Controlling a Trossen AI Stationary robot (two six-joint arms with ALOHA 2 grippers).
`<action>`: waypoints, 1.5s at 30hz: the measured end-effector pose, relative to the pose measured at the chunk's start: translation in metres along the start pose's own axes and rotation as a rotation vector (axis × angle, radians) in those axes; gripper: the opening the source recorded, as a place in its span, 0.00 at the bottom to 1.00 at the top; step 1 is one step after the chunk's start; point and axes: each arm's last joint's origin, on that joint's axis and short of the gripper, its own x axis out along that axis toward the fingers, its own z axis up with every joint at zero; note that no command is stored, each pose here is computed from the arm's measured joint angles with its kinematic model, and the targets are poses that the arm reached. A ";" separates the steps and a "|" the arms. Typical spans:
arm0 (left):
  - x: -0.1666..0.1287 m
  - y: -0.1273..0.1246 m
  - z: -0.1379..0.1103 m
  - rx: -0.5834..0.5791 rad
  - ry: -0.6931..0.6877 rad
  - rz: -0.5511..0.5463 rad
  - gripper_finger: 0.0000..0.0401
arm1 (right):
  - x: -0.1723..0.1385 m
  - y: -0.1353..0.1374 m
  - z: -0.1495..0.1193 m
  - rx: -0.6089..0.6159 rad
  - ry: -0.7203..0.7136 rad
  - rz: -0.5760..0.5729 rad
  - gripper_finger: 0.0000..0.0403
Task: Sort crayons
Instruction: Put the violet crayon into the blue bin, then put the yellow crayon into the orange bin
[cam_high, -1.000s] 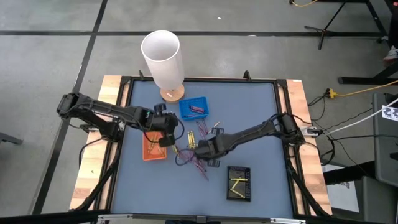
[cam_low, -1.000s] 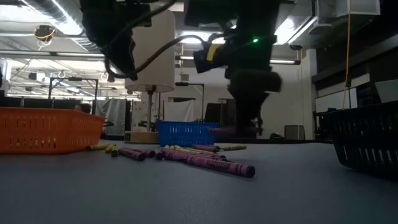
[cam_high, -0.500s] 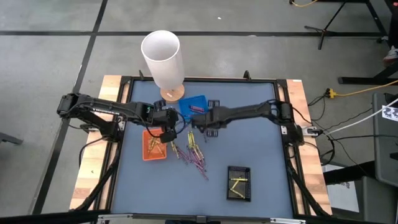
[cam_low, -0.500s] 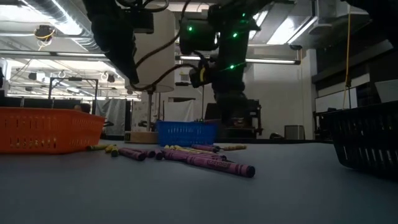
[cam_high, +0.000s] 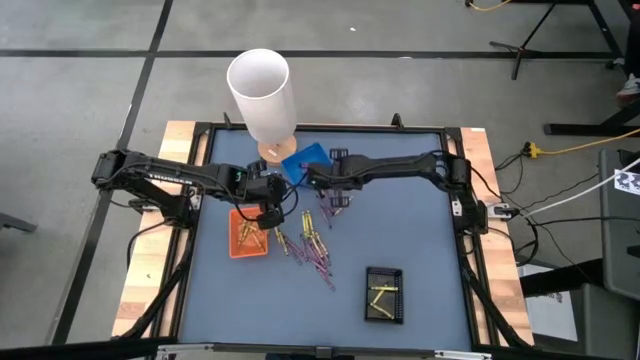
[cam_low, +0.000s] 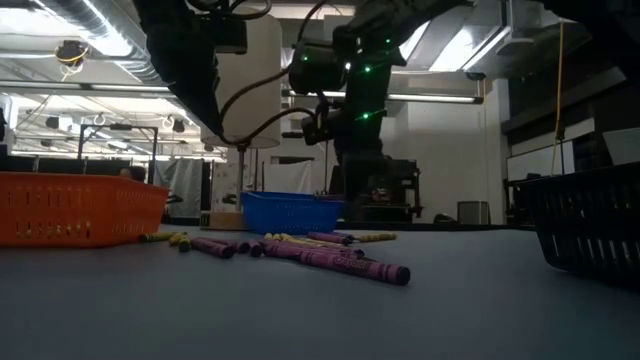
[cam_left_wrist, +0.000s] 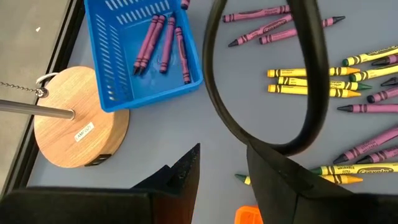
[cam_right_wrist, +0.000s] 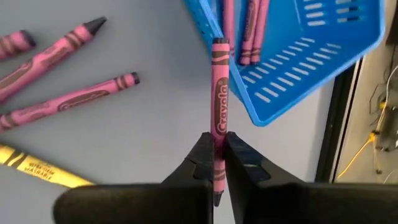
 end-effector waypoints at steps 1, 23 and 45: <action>0.000 0.000 0.000 0.000 0.000 0.000 0.30 | -0.001 0.000 0.000 -0.014 -0.002 0.000 0.04; 0.000 -0.001 0.004 -0.019 -0.041 -0.007 0.30 | -0.019 -0.029 0.027 -0.126 -0.297 -0.135 0.04; -0.001 -0.004 0.004 -0.058 -0.048 -0.018 0.30 | -0.002 -0.063 0.010 -0.056 -0.263 -0.083 0.33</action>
